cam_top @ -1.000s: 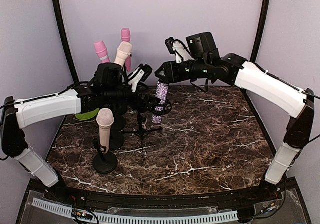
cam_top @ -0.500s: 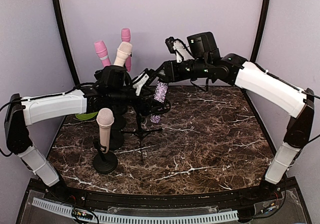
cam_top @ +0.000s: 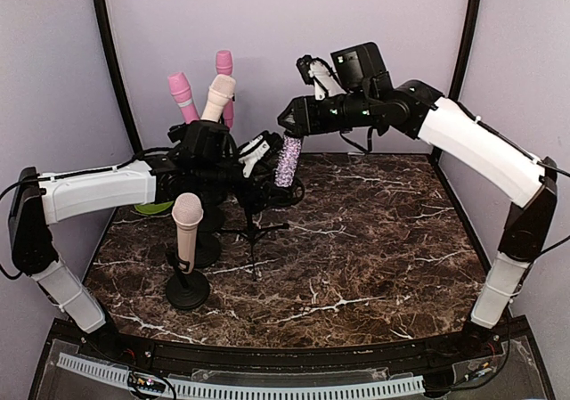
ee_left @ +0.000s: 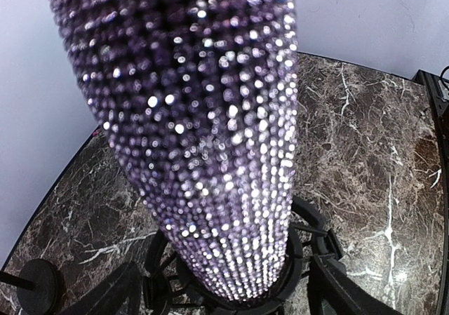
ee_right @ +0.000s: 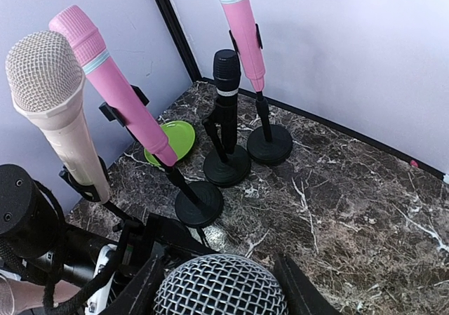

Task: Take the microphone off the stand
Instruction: Remove the microphone from the microphone stand, then place the microphone at the center of the board.

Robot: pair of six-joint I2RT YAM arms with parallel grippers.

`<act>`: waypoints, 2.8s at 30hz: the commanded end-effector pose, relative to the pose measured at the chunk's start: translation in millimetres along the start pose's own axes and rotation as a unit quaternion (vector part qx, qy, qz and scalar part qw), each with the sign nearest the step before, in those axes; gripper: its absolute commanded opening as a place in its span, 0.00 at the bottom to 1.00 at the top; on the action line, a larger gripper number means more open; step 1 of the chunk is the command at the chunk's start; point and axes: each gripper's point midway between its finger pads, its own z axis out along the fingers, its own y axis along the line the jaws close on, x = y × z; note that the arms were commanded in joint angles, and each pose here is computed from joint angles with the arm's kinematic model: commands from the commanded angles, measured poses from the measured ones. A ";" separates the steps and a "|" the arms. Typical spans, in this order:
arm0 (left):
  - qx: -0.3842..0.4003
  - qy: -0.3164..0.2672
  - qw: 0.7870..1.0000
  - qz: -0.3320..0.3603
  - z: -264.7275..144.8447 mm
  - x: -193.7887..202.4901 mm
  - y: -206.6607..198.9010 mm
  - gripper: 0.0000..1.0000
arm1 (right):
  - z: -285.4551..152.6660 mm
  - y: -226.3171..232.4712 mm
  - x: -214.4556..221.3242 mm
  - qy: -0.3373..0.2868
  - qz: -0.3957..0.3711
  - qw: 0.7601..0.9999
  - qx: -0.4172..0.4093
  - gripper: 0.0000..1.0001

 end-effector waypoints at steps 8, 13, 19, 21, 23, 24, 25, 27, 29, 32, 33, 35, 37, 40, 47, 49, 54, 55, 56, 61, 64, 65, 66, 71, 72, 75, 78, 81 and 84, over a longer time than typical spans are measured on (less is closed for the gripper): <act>-0.019 0.080 0.997 0.000 3.0 42.8 6.1 0.83 | -77.3 17.3 -88.0 -0.161 0.001 0.987 -0.025 0.40; -0.021 0.078 0.997 -0.001 3.3 41.3 7.0 0.83 | -98.9 15.7 -96.5 -0.182 -0.003 0.983 -0.018 0.40; -0.019 0.041 0.999 -0.001 -6.0 9.5 9.0 0.84 | -121.7 -22.0 -90.0 -0.185 -0.008 0.979 0.081 0.40; -0.015 0.019 1.000 -0.003 -13.7 -10.1 9.6 0.85 | -128.5 -41.1 -81.4 -0.178 -0.006 0.977 0.121 0.40; -0.009 -0.007 1.000 -0.006 -24.8 -34.0 8.3 0.86 | -130.8 -62.5 -65.8 -0.158 -0.003 0.975 0.158 0.40; -0.010 -0.026 1.000 -0.004 -33.5 -49.9 9.1 0.87 | -132.8 -73.9 -58.0 -0.147 0.000 0.973 0.175 0.40; -0.005 -0.034 0.999 -0.009 -38.9 -57.5 7.5 0.87 | -133.4 -85.1 -48.9 -0.135 0.005 0.972 0.190 0.39; 0.002 -0.056 0.998 -0.014 -54.5 -78.5 5.1 0.89 | -133.8 -107.4 -29.4 -0.107 0.014 0.970 0.216 0.39; 0.006 -0.072 0.997 -0.016 -69.7 -94.5 3.3 0.90 | -130.9 -130.1 -6.8 -0.073 0.025 0.968 0.238 0.39; 0.015 -0.082 0.996 -0.026 -92.8 -111.2 0.2 0.91 | -122.9 -165.7 32.4 -0.010 0.046 0.962 0.268 0.40; 0.016 -0.090 0.995 -0.029 -102.6 -116.7 1.7 0.91 | -120.7 -177.6 49.2 0.021 0.055 0.958 0.279 0.40; 0.016 -0.088 0.995 -0.043 -117.6 -114.6 5.6 0.91 | -119.1 -199.2 76.2 0.071 0.070 0.948 0.301 0.40; 0.013 -0.087 0.994 -0.063 -134.7 -107.7 14.4 0.91 | -120.9 -215.0 96.7 0.108 0.077 0.938 0.322 0.40; -0.006 -0.073 0.993 -0.093 -159.6 -90.7 33.2 0.91 | -125.3 -231.3 114.5 0.138 0.083 0.925 0.344 0.40; -0.119 -0.055 0.981 -0.142 -215.0 -48.6 87.1 0.91 | -115.4 -284.0 146.6 0.176 0.130 0.908 0.358 0.40; -0.161 -0.069 0.973 -0.151 -235.9 -44.8 97.1 0.90 | -106.4 -296.2 153.4 0.179 0.141 0.906 0.355 0.40; -0.187 -0.079 0.965 -0.164 -256.6 -34.4 94.1 0.90 | -81.0 -323.0 164.9 0.191 0.157 0.903 0.350 0.41; -0.192 -0.070 0.965 -0.167 -254.9 -25.5 94.3 0.90 | -73.2 -331.0 171.0 0.200 0.161 0.900 0.351 0.41; -0.213 -0.054 0.960 -0.176 -254.2 -9.8 100.3 0.90 | -67.7 -337.8 175.0 0.205 0.164 0.898 0.352 0.41; -0.333 -0.048 0.918 -0.211 -272.3 39.7 123.7 0.90 | -36.2 -366.4 188.4 0.207 0.179 0.895 0.353 0.43; -0.398 -0.037 0.890 -0.218 -286.9 74.8 124.3 0.91 | -16.0 -383.2 199.2 0.206 0.190 0.893 0.352 0.45; -0.407 -0.035 0.888 -0.210 -288.5 79.2 124.3 0.91 | -8.2 -388.1 203.9 0.209 0.194 0.893 0.350 0.45; -0.414 -0.023 0.886 -0.206 -287.4 92.9 121.3 0.91 | -1.5 -392.2 209.2 0.212 0.198 0.891 0.349 0.45; -0.428 -0.009 0.887 -0.174 -283.5 114.4 118.6 0.91 | 23.6 -407.2 236.5 0.227 0.217 0.882 0.351 0.45; -0.428 -0.007 0.887 -0.174 -282.3 115.4 119.0 0.91 | 26.2 -409.0 239.6 0.225 0.219 0.882 0.352 0.45; -0.419 -0.008 0.892 -0.170 -276.4 114.4 120.0 0.91 | 32.2 -413.0 245.6 0.212 0.227 0.882 0.354 0.48; -0.407 0.011 0.896 -0.178 -266.9 123.5 120.7 0.91 | 35.0 -416.9 251.4 0.206 0.230 0.881 0.359 0.50; -0.403 0.018 0.897 -0.180 -263.4 126.6 120.6 0.91 | 38.3 -420.4 259.8 0.208 0.232 0.878 0.362 0.54; -0.404 0.015 0.897 -0.180 -263.6 126.3 120.7 0.91 | 39.2 -421.5 269.1 0.214 0.233 0.876 0.364 0.57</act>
